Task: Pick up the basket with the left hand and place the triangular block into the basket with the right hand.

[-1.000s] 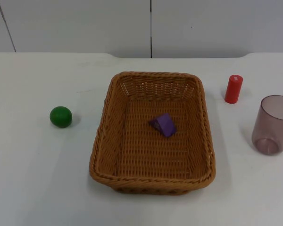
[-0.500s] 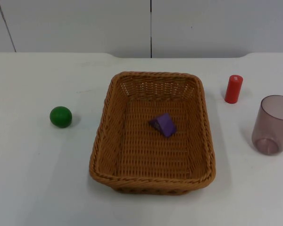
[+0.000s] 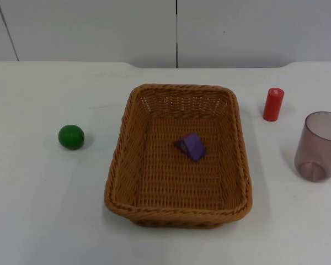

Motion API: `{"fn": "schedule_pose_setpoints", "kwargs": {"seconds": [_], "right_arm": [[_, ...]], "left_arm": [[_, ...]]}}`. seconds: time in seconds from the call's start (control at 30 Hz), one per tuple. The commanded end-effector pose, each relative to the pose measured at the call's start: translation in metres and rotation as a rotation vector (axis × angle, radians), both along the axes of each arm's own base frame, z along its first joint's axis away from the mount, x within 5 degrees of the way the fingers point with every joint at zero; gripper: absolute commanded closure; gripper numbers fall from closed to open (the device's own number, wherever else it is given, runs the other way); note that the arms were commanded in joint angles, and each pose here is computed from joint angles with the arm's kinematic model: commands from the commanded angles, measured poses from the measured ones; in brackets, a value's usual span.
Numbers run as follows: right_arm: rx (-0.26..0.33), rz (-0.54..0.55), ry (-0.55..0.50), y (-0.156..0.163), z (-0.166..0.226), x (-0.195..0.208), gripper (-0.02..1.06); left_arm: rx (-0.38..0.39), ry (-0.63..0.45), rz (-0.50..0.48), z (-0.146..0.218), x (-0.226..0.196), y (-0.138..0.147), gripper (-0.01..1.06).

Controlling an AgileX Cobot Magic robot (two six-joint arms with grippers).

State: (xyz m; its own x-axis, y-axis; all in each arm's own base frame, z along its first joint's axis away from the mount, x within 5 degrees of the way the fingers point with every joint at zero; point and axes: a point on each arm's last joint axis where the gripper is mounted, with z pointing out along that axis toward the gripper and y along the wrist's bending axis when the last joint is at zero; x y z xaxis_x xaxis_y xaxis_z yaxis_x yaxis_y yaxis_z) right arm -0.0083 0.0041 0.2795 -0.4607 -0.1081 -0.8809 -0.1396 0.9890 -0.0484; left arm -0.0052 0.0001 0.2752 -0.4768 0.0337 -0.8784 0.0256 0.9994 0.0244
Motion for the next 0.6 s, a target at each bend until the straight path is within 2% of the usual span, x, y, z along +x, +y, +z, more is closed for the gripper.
{"fn": "schedule_pose_setpoints", "kwargs": {"seconds": [0.0, 0.17, 0.27, 0.57], "right_arm": [[-0.011, -0.002, -0.015, -0.0004, 0.0005, 0.0005, 0.07], [-0.01, -0.017, -0.014, -0.0016, 0.0005, 0.0006, 0.07], [0.03, -0.111, -0.013, -0.0075, 0.0006, 0.001, 0.07], [0.031, -0.117, -0.013, -0.0079, 0.0006, 0.001, 0.07]], "left_arm": [[-0.005, -0.002, -0.014, -0.0008, 0.0003, -0.0016, 0.0], [-0.01, -0.003, -0.032, -0.0008, 0.0003, -0.0032, 0.0], [-0.01, -0.003, -0.032, -0.0008, 0.0003, -0.0032, 0.0], [-0.01, -0.003, -0.032, -0.0008, 0.0003, -0.0032, 0.0]]}}
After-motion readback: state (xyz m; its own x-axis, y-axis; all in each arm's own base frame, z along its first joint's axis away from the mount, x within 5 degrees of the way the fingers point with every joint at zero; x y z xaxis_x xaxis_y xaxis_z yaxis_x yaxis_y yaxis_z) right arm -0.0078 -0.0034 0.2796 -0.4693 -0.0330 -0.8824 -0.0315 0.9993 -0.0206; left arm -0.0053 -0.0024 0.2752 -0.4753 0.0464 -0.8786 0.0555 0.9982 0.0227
